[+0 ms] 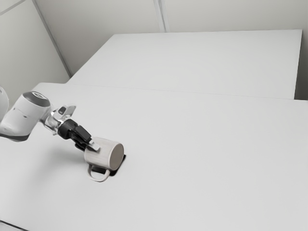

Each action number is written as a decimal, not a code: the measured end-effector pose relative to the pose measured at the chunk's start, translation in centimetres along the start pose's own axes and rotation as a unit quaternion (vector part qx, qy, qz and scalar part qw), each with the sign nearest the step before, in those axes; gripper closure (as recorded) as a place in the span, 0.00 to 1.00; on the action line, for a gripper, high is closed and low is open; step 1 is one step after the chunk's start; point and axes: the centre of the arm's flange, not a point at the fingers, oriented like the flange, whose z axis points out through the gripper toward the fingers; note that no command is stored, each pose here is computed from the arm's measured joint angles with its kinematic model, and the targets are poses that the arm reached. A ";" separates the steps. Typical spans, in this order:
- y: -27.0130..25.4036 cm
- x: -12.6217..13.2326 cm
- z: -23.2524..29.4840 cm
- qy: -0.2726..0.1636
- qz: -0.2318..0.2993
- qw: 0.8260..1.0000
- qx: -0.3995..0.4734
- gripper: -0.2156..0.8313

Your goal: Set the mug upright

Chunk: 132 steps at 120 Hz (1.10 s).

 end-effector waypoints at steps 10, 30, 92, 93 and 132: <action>0.3 0.1 0.1 -0.001 0.004 1.000 -0.001 0.72; 0.5 0.4 0.4 -0.003 0.011 1.000 0.000 0.84; 4.4 1.9 1.1 -0.015 0.055 0.998 0.026 0.91; 4.6 1.9 1.1 -0.016 0.057 0.998 0.028 0.91; 10.4 4.6 5.3 -0.086 0.147 0.964 0.205 0.92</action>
